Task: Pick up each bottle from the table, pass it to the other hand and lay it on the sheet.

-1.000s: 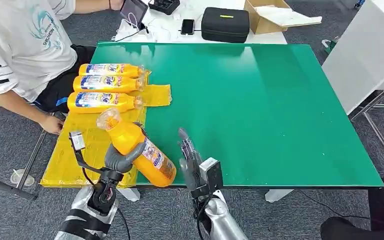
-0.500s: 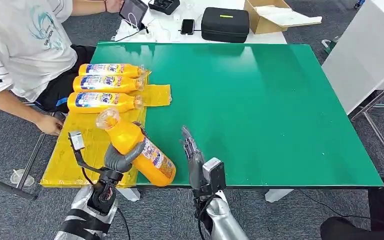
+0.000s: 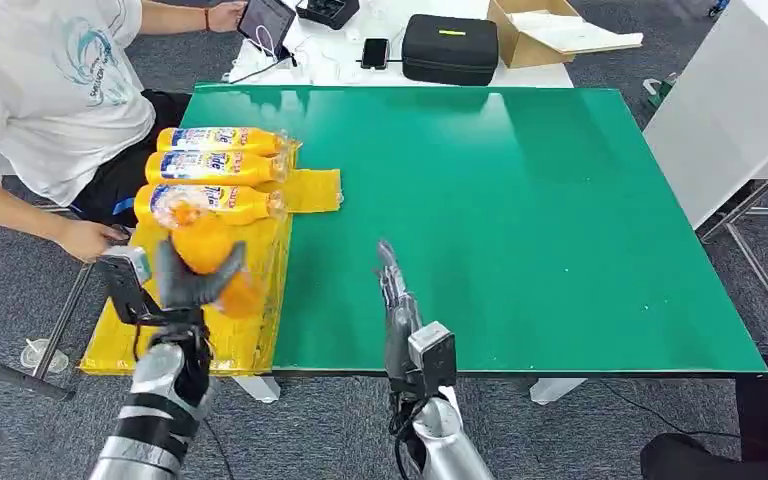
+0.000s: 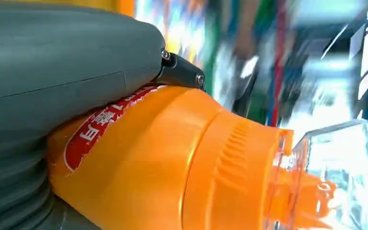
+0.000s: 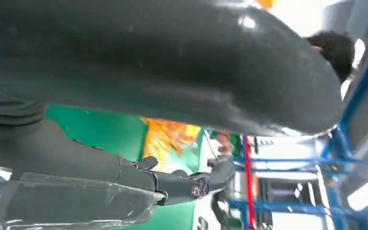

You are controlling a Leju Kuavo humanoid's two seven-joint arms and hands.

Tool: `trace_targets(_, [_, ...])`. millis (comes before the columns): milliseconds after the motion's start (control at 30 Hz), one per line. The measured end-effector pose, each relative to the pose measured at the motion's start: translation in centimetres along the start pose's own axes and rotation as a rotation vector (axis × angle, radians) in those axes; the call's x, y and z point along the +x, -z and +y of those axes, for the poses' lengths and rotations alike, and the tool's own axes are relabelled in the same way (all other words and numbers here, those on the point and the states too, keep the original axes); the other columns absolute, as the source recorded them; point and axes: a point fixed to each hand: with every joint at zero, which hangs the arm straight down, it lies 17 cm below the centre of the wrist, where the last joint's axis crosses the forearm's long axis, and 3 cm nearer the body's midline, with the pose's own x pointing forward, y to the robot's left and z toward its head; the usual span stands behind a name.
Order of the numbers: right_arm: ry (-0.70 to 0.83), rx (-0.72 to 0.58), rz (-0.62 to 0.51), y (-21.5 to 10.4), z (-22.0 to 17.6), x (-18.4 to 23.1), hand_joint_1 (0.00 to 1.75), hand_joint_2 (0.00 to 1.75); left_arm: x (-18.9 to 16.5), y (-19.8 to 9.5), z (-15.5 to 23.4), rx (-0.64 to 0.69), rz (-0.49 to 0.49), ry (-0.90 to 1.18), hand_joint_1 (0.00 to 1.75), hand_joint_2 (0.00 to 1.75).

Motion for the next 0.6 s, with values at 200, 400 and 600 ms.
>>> trace_targets(200, [-0.032,-0.044,-0.082,1.0,-0.1,3.0,0.0,1.75,3.1,3.2,3.7,0.099,-0.181,0.534,1.75,1.75])
trace_targets(400, [-0.014,-0.03,-0.096,1.2,0.9,3.6,0.0,1.75,0.0,1.8,-1.0,-0.331,-0.423,1.208,1.75,1.75])
trace_targets(600, [0.0,-0.02,-0.094,1.1,1.4,3.6,0.0,1.75,-2.7,1.4,1.6,-0.35,-0.334,1.266,1.75,1.75])
